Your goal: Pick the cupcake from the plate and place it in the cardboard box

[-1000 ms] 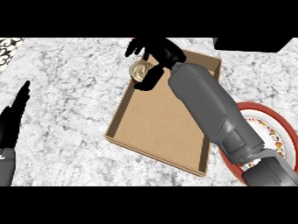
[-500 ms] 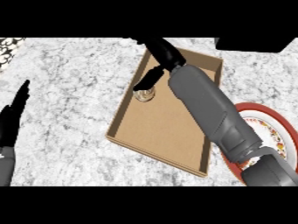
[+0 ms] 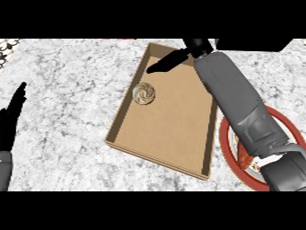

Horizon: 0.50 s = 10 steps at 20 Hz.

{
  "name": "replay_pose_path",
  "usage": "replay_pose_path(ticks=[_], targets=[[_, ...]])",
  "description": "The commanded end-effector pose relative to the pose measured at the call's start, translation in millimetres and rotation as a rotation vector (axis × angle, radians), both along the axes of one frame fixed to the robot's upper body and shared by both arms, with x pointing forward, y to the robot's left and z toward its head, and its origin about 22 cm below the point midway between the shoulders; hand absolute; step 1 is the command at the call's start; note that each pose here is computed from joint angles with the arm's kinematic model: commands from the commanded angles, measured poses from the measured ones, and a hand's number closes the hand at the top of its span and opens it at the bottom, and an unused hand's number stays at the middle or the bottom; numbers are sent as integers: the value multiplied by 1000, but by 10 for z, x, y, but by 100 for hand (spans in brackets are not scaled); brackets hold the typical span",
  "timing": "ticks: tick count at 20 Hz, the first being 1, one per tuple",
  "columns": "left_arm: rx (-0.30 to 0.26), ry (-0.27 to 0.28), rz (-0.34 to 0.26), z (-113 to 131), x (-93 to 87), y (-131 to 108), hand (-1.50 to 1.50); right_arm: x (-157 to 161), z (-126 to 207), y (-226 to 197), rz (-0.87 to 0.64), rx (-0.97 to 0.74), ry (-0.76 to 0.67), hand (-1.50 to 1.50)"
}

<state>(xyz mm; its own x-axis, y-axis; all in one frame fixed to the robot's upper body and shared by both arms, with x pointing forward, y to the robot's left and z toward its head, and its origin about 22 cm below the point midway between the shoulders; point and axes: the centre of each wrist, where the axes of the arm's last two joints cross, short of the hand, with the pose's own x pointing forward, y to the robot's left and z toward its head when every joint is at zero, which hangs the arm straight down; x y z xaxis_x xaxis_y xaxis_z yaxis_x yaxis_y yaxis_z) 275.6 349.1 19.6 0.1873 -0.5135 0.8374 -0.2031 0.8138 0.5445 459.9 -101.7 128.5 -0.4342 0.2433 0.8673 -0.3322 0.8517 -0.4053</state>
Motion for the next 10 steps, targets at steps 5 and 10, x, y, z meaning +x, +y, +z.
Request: replay_pose_path(ticks=[5,10], targets=[[3,8,-7,-69,-18,-12,0,176,332,-1184,-68,108,33,-150],[-17,-3,-7,-4,14,-33,0,102,284,-1793,-132,79,29,-150]])
